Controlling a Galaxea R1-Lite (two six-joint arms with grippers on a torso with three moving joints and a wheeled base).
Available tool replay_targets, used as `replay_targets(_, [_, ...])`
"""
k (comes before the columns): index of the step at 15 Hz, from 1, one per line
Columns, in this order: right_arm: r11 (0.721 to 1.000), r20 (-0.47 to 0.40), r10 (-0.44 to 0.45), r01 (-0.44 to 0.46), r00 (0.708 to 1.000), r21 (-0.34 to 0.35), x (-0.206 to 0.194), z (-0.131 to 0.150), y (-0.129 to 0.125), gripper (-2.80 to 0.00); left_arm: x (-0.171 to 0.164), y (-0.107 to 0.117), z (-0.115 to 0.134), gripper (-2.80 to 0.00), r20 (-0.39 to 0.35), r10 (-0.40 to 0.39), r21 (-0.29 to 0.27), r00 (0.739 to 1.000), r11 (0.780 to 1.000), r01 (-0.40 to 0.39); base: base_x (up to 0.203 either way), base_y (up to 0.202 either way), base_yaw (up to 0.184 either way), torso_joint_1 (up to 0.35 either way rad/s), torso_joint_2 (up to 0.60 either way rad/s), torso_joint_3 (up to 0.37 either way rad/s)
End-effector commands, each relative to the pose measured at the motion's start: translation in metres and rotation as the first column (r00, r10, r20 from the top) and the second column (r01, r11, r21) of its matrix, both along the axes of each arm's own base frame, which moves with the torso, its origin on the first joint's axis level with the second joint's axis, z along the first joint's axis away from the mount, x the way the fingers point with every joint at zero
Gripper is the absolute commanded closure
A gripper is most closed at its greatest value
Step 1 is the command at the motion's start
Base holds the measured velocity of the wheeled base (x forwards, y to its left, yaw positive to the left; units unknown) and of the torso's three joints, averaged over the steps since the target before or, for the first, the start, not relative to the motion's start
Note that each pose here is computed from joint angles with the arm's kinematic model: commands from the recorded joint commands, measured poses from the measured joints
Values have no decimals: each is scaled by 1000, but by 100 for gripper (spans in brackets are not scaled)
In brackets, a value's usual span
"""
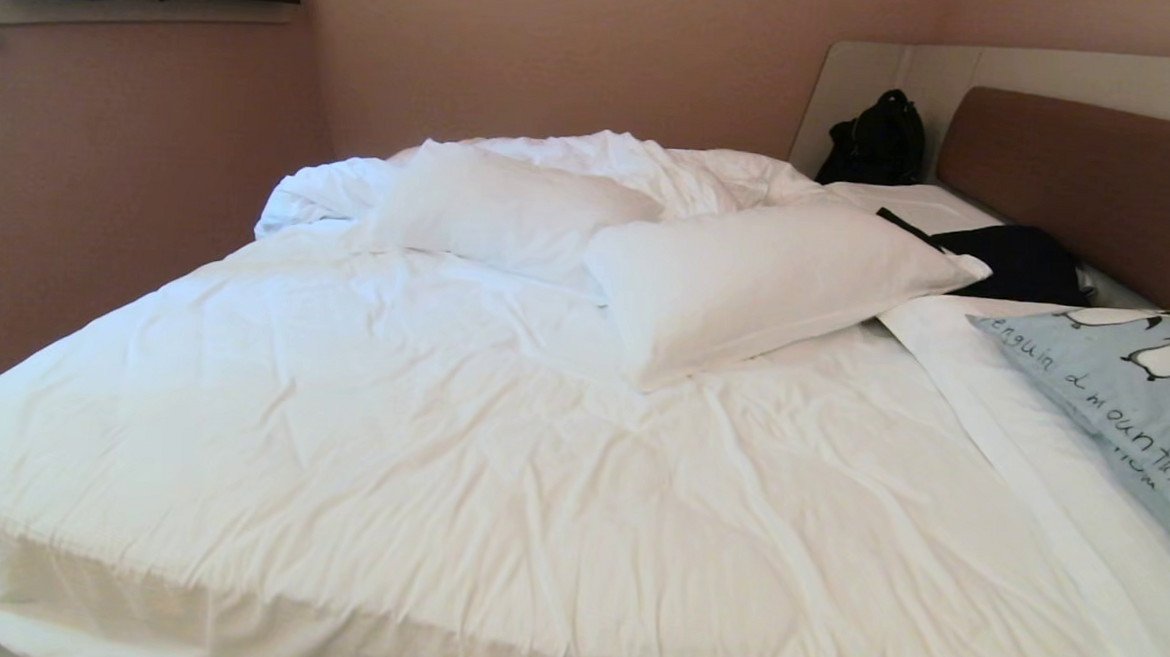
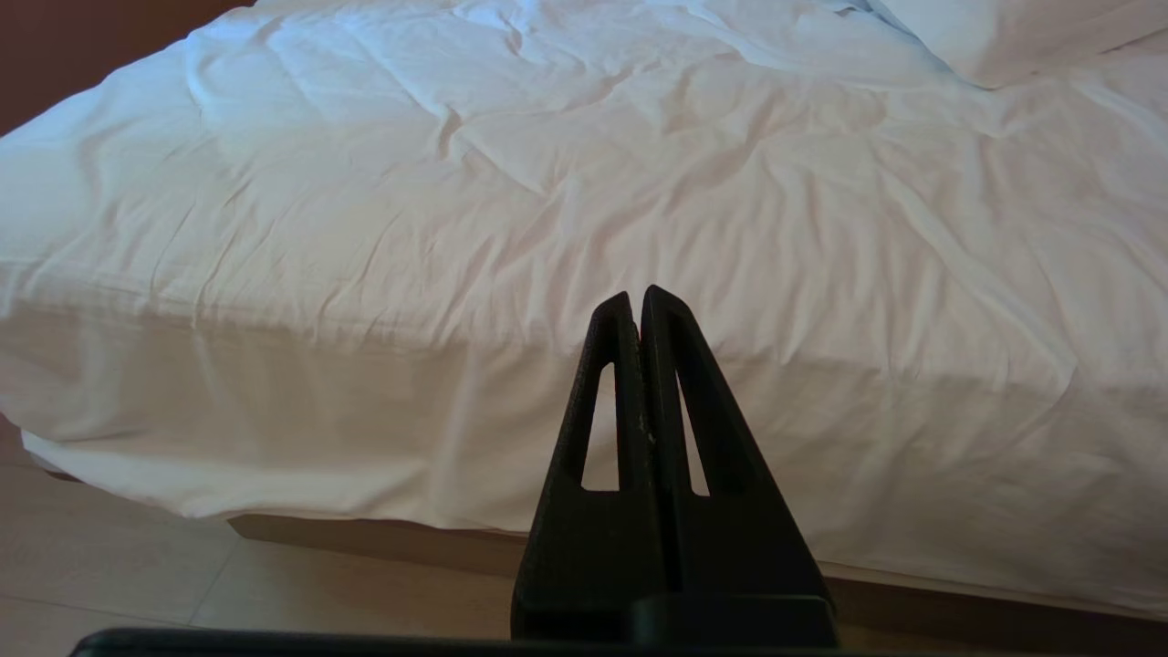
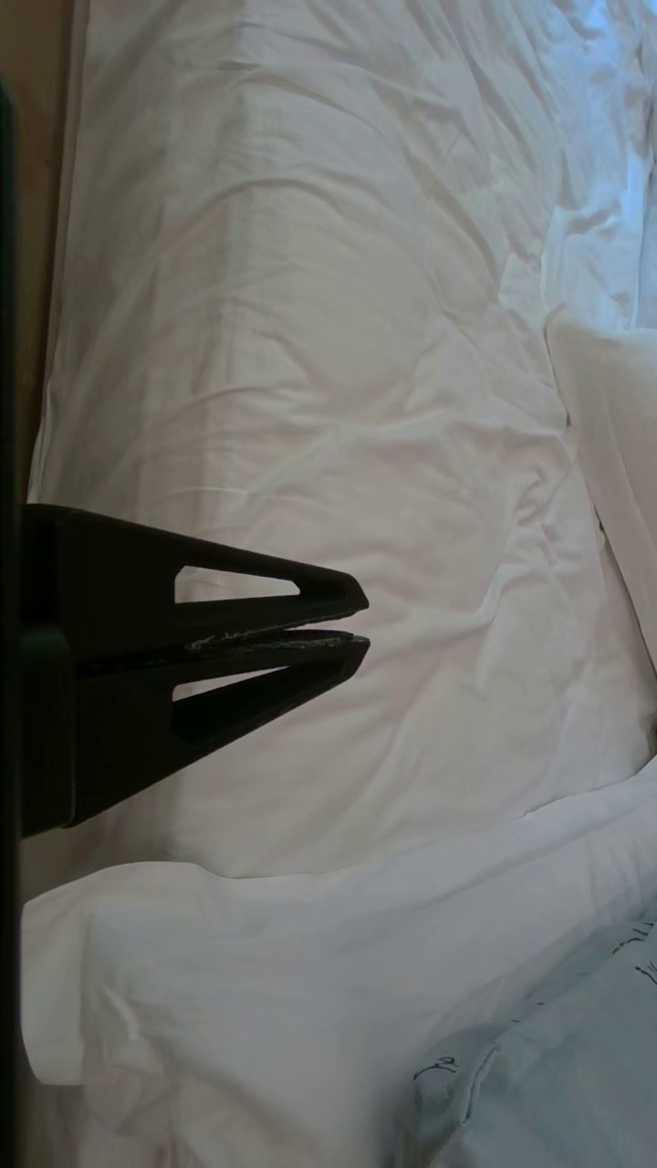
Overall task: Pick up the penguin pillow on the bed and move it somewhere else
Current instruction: Pick up the pillow
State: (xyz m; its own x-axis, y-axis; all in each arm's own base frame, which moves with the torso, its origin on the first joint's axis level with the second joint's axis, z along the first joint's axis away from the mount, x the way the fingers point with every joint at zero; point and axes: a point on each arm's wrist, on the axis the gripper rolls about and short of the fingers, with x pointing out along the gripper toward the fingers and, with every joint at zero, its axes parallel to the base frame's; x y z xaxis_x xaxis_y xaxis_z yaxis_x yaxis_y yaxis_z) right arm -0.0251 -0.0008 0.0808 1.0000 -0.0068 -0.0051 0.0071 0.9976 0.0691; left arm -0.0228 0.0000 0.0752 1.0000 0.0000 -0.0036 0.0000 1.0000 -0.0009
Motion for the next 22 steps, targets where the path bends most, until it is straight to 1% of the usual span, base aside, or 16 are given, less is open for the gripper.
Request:
replay_targets(1, [1000,2,1,-1,1000,-2,0,0,0,0,0,0,0,0,1,0,-1,1000,1000,0,0,0,0,0,0,0])
replay_targets(6, [1000,7,0,0,1000,-9,-1,4,0,0,0,0,0,0,1,0,-1,1000,1000,0,0,0,0,0,0,0])
replay_targets(8, [1000,42,1,-1,999,-9,-7,18,0,0,0,0,0,0,1,0,-1,1000,1000,0,0,0,0,0,0,0])
replay_targets(9, [1000,43,2,-2,999,-9,-9,26,0,0,0,0,0,0,1,0,-1,1000,1000,0,0,0,0,0,0,0])
replay_targets(12, [1000,-1,6,-6,1000,-9,-6,51,0,0,0,0,0,0,1,0,-1,1000,1000,0,0,0,0,0,0,0])
replay_targets(14, [1000,-51,6,-6,999,-9,5,68,0,0,0,0,0,0,1,0,-1,1000,1000,0,0,0,0,0,0,0])
replay_targets(18, [1000,-177,-13,12,984,-5,61,111,1,0,0,0,0,0,1,0,-1,1000,1000,0,0,0,0,0,0,0])
replay_targets(20, [999,-228,-38,40,973,3,99,130,0,0,0,0,0,0,1,0,-1,1000,1000,0,0,0,0,0,0,0])
replay_targets(22, [996,-255,-75,84,964,28,136,149,-2,0,0,0,0,0,1,0,-1,1000,1000,0,0,0,0,0,0,0])
